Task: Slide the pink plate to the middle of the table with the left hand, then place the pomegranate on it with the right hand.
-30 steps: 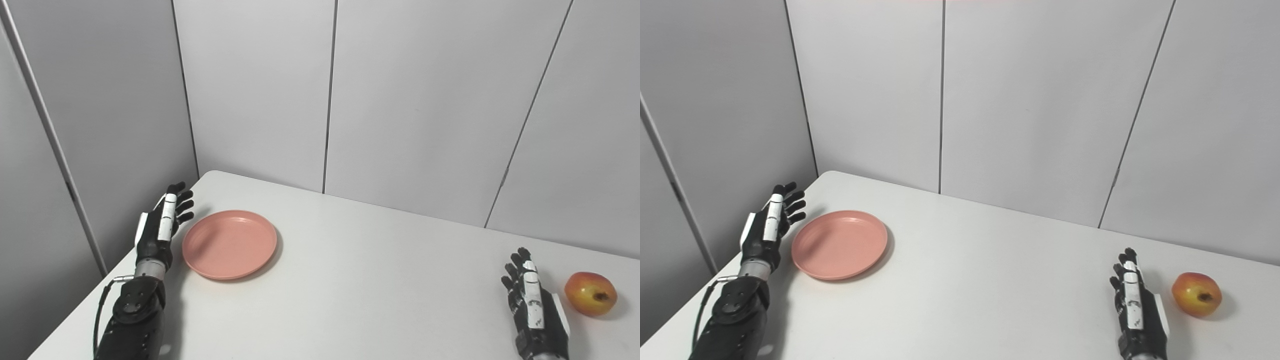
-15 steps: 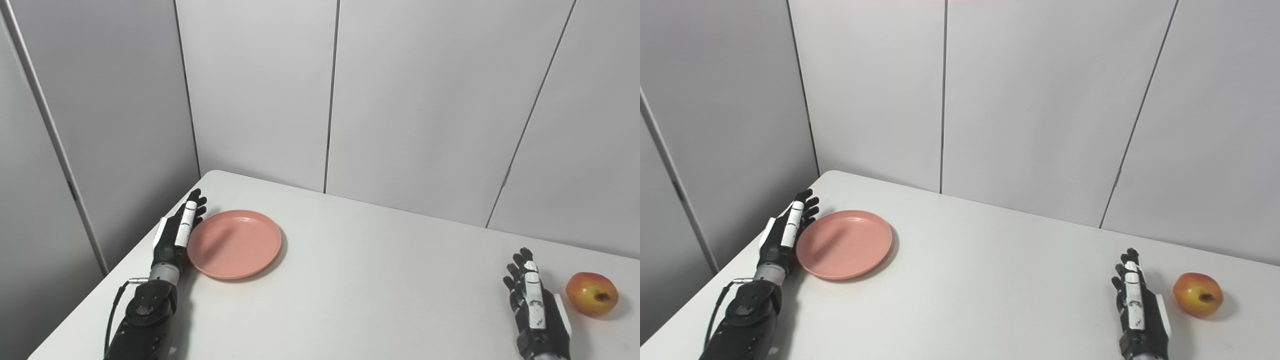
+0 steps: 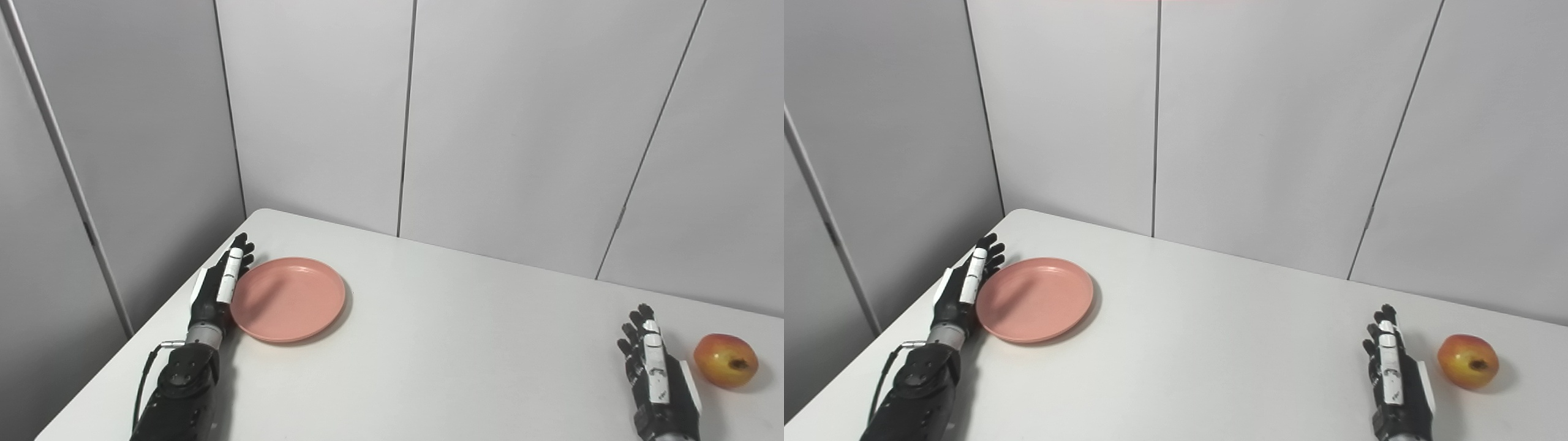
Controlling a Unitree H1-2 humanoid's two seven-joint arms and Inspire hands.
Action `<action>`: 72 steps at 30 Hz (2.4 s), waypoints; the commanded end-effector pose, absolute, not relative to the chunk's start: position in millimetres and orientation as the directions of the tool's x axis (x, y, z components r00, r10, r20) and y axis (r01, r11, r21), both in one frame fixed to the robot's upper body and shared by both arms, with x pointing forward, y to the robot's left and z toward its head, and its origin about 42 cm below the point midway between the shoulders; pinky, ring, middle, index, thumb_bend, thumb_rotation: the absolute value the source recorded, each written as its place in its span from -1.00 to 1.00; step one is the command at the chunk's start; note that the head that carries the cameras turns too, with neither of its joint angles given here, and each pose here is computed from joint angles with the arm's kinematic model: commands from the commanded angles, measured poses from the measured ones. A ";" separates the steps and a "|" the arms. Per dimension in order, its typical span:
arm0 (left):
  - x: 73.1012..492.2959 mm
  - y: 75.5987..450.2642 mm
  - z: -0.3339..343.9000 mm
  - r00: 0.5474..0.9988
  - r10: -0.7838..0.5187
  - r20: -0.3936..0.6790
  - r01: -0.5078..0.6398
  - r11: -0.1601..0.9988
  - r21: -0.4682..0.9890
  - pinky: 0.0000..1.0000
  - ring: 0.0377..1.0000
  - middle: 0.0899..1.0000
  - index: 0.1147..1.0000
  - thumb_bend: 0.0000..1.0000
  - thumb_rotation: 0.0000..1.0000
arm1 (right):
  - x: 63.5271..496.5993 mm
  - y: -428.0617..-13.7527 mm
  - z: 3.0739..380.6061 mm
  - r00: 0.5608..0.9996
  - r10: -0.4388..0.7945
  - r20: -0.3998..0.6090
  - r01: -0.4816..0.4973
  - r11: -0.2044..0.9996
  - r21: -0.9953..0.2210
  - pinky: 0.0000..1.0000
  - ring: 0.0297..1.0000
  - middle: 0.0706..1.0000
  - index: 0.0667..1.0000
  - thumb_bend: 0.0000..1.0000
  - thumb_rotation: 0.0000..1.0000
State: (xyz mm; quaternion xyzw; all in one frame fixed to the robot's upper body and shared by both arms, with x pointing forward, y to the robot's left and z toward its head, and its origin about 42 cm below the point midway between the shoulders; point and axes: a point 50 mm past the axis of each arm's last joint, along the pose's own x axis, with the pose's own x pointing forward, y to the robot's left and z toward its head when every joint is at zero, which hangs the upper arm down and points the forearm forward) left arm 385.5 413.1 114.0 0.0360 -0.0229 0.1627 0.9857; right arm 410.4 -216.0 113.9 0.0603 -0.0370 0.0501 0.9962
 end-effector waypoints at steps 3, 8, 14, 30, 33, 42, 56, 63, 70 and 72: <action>401.8 404.9 133.7 0.952 0.277 0.127 -0.279 0.960 0.002 0.79 0.81 0.80 0.76 0.27 1.00 | 411.5 -220.2 122.5 0.986 0.096 0.140 -0.112 0.987 0.112 1.00 1.00 1.00 1.00 -0.15 0.88; 403.3 397.3 132.9 0.959 0.256 0.125 -0.245 0.965 -0.093 0.77 0.81 0.80 0.77 0.28 1.00 | 411.3 -219.6 123.2 0.986 0.086 0.140 -0.102 0.988 0.115 1.00 0.99 1.00 1.00 -0.16 0.86; 404.3 389.1 131.1 0.971 0.214 0.107 -0.194 0.966 -0.172 0.79 0.82 0.81 0.78 0.31 1.00 | 411.3 -218.7 123.0 0.987 0.088 0.138 -0.104 0.988 0.116 1.00 1.00 1.00 1.00 -0.17 0.87; 408.1 344.8 129.3 0.991 0.122 0.059 -0.105 0.967 -0.233 0.76 0.79 0.77 0.74 0.24 1.00 | 412.7 -217.7 123.9 0.986 0.090 0.139 -0.105 0.990 0.097 1.00 0.99 1.00 1.00 -0.14 0.91; 409.2 334.6 126.1 0.993 0.110 0.045 -0.097 0.969 -0.228 0.76 0.79 0.77 0.74 0.24 1.00 | 412.8 -217.1 123.7 0.986 0.090 0.137 -0.105 0.989 0.102 1.00 0.99 1.00 1.00 -0.16 0.89; 411.6 307.9 121.5 0.997 0.064 0.030 -0.057 0.979 -0.197 0.82 0.83 0.80 0.77 0.24 1.00 | 413.1 -217.0 122.0 0.986 0.091 0.140 -0.106 0.989 0.105 1.00 0.99 1.00 1.00 -0.12 0.84; 417.1 266.6 115.3 1.000 0.000 0.005 0.000 0.988 -0.157 0.83 0.82 0.80 0.79 0.22 1.00 | 415.6 -212.3 118.3 0.990 0.087 0.115 -0.098 0.991 0.093 1.00 0.96 0.99 0.98 -0.10 0.92; 416.8 257.7 118.1 0.999 -0.038 0.000 0.038 0.990 -0.134 0.84 0.84 0.82 0.79 0.22 1.00 | 415.6 -204.8 121.2 0.991 0.082 0.110 -0.093 0.991 0.101 1.00 0.93 0.96 0.95 -0.02 0.84; 416.6 250.8 118.2 0.997 -0.076 -0.009 0.074 0.989 -0.129 0.85 0.83 0.81 0.78 0.23 1.00 | 416.7 -189.3 124.6 0.989 0.082 0.120 -0.093 0.991 0.094 1.00 0.92 0.95 0.94 0.08 0.82; 415.2 247.9 117.3 0.996 -0.093 -0.011 0.091 0.986 -0.137 0.85 0.85 0.83 0.81 0.24 1.00 | 416.2 -184.7 125.9 0.989 0.080 0.121 -0.093 0.991 0.101 1.00 0.91 0.94 0.93 0.09 0.81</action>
